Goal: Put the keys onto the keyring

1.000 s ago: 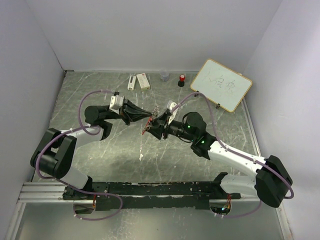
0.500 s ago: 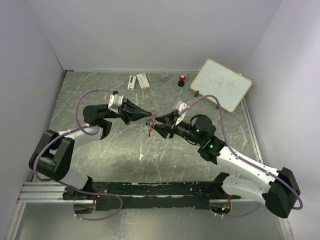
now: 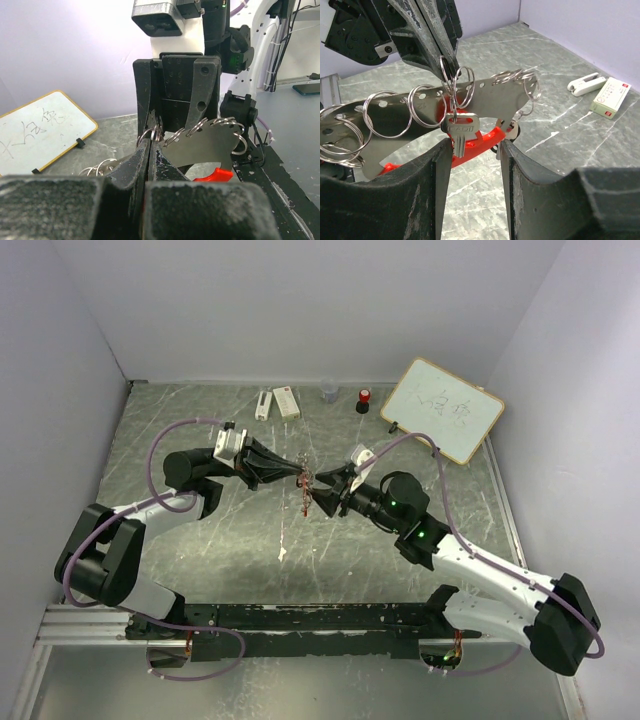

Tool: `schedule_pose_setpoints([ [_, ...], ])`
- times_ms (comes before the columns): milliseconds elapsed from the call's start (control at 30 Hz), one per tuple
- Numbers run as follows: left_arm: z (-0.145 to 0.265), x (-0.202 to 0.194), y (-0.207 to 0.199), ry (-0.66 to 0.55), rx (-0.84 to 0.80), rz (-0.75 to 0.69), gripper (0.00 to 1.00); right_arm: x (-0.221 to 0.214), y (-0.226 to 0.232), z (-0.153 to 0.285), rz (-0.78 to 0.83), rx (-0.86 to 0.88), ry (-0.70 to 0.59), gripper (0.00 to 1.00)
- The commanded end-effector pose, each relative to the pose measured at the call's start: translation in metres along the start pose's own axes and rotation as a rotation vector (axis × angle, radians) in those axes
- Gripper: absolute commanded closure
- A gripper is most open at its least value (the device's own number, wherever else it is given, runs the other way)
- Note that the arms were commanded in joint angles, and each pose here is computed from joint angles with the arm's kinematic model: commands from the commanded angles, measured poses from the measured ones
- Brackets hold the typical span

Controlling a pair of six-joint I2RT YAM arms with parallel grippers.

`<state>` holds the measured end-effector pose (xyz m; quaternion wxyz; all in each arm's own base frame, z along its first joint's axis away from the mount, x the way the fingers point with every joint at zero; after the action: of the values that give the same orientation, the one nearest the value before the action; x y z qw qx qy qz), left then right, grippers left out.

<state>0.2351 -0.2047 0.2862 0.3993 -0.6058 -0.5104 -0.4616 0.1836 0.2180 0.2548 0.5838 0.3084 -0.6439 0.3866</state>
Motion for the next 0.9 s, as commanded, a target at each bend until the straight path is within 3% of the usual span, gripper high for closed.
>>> schedule_pose_setpoints([
  [0, -0.007, 0.033, -0.018, -0.080, -0.098, -0.286, 0.93, 0.000, -0.003, -0.003, 0.052, -0.017, -0.046, 0.57],
  [300, -0.007, 0.029, -0.017, -0.071, -0.103, -0.274, 0.93, 0.002, 0.000, -0.014, 0.097, 0.055, -0.088, 0.58],
  [367, -0.007, 0.028, -0.017, -0.070, -0.100, -0.270, 0.93, 0.003, 0.000, -0.017, 0.099, 0.057, -0.097, 0.71],
  [467, -0.007, 0.026, -0.016, -0.068, -0.100, -0.267, 0.93, 0.005, -0.002, -0.017, 0.097, 0.047, -0.094, 1.00],
  [867, 0.002, 0.018, -0.005, -0.076, -0.042, -0.236, 0.93, 0.012, -0.006, 0.010, 0.113, -0.033, -0.010, 1.00],
])
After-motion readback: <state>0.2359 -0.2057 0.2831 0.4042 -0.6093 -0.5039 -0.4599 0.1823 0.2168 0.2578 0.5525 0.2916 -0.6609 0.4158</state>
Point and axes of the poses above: each gripper's point midway between its finger pads, its own z axis back along the fingers, its own y axis along the line the jaws close on, x = y × z, the point moved 9 cm from there along z, back along the fingers, and after that the axes turned 9 degrees about z, right-handed, at the moved point
